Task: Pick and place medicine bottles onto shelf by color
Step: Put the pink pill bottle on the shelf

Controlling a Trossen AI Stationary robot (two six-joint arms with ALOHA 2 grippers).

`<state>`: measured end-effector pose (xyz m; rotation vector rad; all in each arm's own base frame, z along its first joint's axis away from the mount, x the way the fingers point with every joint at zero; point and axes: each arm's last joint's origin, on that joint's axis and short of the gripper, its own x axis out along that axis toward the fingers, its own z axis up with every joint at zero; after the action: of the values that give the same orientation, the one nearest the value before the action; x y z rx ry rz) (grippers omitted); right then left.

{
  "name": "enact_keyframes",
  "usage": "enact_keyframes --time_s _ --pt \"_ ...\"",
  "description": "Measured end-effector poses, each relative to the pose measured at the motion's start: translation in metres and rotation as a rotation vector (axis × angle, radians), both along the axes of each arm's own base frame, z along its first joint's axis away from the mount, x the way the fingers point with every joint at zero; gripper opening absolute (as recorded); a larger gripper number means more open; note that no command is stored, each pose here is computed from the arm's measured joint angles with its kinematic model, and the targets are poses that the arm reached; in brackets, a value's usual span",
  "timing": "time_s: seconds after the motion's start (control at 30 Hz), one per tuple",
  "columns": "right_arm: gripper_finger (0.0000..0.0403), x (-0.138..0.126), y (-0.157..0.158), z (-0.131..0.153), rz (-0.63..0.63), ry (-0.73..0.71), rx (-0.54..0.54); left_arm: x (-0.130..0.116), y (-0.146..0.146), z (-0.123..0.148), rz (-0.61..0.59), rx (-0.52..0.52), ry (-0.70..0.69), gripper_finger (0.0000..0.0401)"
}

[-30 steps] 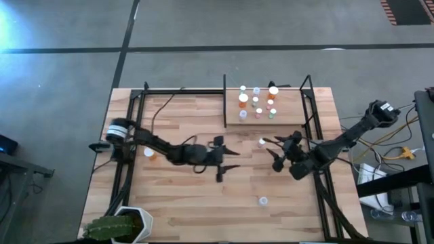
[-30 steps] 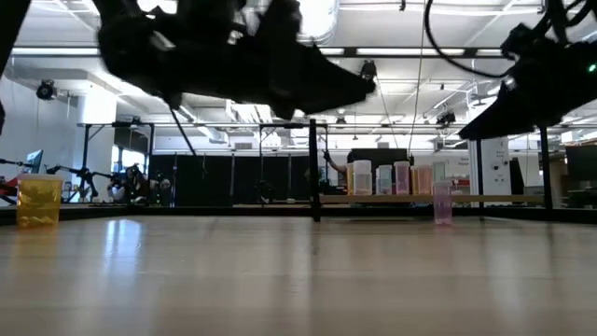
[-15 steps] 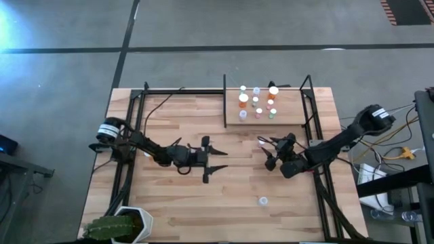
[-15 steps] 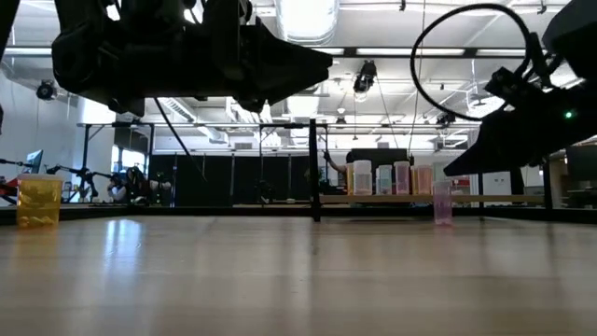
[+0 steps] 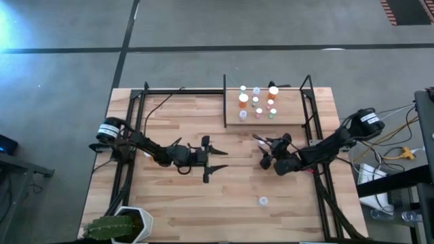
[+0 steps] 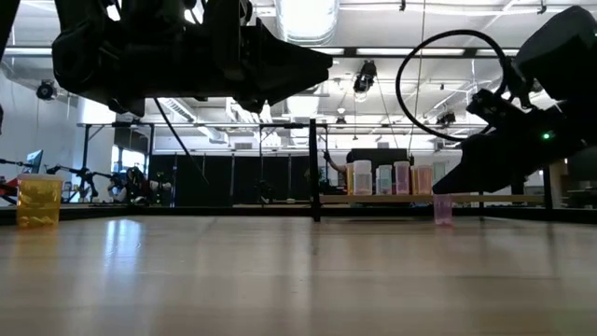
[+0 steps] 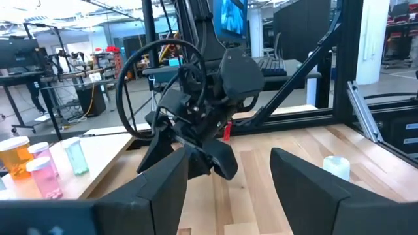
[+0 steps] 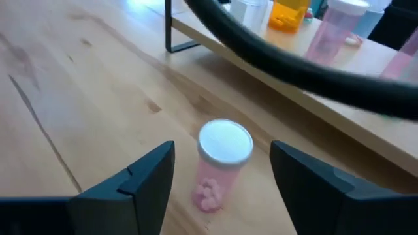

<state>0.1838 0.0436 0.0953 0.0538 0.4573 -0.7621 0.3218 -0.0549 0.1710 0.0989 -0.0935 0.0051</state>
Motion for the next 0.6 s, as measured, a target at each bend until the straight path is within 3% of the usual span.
enact_keyframes --time_s 0.17,0.47,0.6 --pt "0.0213 0.0052 -0.0014 -0.0001 0.038 0.007 0.006 0.0 0.0 0.0 0.0 0.0 0.0 0.02" --pt "0.0114 0.0051 -0.0022 0.0002 0.026 0.008 -0.01 0.0001 0.0 -0.0014 0.0 0.003 0.011 0.02" --pt "0.0089 0.0051 -0.0023 0.0006 0.027 0.012 -0.021 0.0001 0.0 -0.0014 0.0 0.003 0.011 0.02"
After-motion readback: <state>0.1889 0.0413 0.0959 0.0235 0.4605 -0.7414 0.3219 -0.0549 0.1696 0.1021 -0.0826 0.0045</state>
